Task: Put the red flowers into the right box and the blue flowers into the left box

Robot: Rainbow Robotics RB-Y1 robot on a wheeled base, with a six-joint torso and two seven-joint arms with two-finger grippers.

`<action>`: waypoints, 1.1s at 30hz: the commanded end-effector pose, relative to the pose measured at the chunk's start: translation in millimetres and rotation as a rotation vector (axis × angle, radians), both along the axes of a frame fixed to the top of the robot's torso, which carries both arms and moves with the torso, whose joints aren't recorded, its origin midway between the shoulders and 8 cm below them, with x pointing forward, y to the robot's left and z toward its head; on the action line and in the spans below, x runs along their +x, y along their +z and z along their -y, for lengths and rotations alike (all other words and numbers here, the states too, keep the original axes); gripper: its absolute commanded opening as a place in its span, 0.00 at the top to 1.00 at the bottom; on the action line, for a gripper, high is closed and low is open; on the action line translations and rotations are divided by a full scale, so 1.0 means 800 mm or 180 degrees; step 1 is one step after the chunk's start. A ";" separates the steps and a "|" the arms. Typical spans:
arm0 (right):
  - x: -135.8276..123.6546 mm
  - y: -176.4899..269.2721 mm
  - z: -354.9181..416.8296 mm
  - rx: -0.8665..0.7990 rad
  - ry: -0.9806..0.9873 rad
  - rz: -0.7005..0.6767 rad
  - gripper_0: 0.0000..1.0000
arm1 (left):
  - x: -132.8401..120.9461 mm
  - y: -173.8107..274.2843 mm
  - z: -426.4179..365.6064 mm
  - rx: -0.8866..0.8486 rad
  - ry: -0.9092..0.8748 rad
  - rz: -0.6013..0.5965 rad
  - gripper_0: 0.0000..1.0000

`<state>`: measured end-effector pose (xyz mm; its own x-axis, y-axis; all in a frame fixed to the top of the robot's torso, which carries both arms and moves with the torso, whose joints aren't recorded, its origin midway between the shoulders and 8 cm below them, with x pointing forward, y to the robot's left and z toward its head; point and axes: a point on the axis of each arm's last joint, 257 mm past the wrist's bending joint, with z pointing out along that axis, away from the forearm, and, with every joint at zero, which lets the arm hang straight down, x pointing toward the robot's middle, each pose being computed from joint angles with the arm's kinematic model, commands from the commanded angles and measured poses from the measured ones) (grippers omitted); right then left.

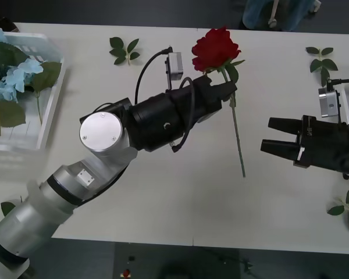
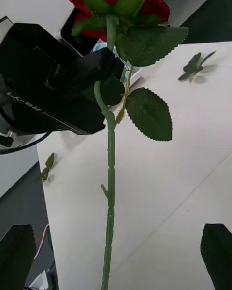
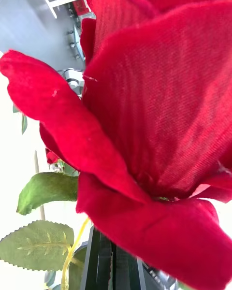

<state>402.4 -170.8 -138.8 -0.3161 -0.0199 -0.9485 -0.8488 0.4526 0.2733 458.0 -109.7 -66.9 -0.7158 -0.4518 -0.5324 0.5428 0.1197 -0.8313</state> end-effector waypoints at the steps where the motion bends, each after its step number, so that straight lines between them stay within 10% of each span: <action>1: 0.002 0.008 -0.026 -0.0017 0.0083 0.0100 0.00 | -0.021 0.047 0.029 -0.0218 -0.0128 0.0088 1.00; 17: 0.029 -0.019 -0.054 -0.0006 0.0005 0.0046 0.00 | -0.038 0.069 0.061 -0.0350 -0.0195 0.0134 1.00; 19: 0.029 -0.018 -0.055 -0.0011 0.0007 0.0053 0.46 | -0.038 0.071 0.062 -0.0361 -0.0196 0.0134 1.00; 20: 0.029 -0.018 -0.054 -0.0012 0.0011 0.0050 0.88 | -0.038 0.070 0.063 -0.0355 -0.0198 0.0136 1.00; 21: 0.028 -0.019 -0.055 -0.0007 0.0010 0.0045 1.00 | -0.038 0.071 0.062 -0.0362 -0.0196 0.0137 1.00; 33: 0.028 -0.016 -0.055 -0.0008 0.0024 0.0056 1.00 | -0.033 0.062 0.066 -0.0311 -0.0166 0.0136 1.00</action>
